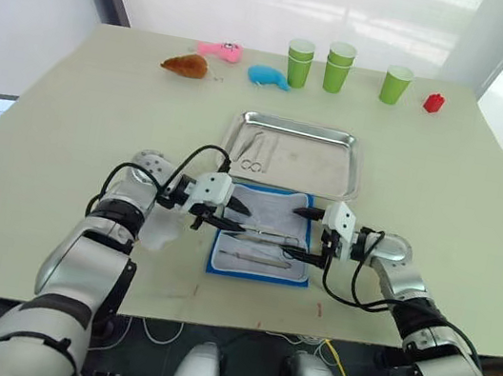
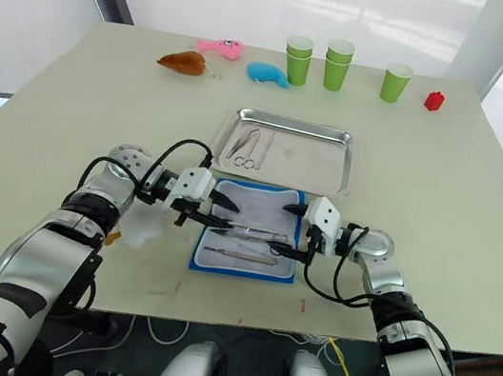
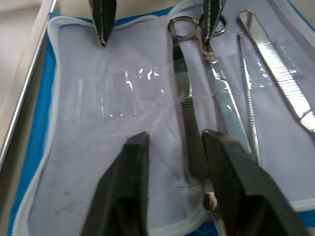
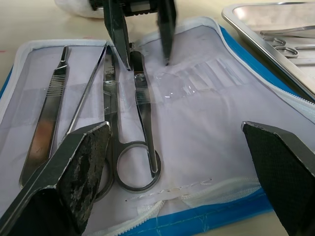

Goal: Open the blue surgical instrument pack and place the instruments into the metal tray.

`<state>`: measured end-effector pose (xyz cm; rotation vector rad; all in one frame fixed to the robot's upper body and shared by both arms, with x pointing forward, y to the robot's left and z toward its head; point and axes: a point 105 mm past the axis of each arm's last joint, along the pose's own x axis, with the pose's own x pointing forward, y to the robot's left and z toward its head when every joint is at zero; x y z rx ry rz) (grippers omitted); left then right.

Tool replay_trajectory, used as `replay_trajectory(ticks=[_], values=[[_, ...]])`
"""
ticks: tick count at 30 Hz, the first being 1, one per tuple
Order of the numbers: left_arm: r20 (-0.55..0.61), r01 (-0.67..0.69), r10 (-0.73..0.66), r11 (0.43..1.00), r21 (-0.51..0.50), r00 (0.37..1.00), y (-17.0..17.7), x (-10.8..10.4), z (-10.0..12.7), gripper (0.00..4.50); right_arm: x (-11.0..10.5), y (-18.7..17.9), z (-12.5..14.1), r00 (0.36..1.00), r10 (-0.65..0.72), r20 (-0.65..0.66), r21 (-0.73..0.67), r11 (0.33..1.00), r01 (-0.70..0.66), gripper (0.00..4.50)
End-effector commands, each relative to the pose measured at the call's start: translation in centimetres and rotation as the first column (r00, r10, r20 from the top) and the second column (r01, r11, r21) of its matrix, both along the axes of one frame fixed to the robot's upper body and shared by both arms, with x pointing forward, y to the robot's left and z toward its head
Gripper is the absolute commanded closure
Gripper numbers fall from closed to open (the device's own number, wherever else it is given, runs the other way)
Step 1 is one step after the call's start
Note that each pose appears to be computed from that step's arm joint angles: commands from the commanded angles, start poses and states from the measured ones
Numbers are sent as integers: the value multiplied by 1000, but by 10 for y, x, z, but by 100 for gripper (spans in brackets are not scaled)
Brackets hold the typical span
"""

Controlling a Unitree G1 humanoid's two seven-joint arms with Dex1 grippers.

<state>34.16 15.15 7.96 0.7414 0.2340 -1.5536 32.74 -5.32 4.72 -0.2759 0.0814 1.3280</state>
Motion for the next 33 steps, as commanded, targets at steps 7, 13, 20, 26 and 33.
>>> replay_trajectory(ticks=[7,13,20,26,33], values=[[-94,2,3,999,53,996,13,-12,-17,443,-29,-19,-66,979,-21,-205,-194,981,-19,0],[-101,1,5,998,59,995,13,-8,-6,443,-30,-19,-66,978,-19,-208,-195,981,-22,0],[-111,-4,15,996,92,994,14,-6,9,443,-31,-17,-67,977,-14,-212,-193,981,-28,0],[-138,-18,33,994,112,990,14,-9,28,443,-32,-16,-67,976,-10,-215,-193,981,-32,0],[-145,-25,44,992,126,988,15,-14,42,443,-33,-14,-68,976,-9,-219,-192,981,-34,0]])
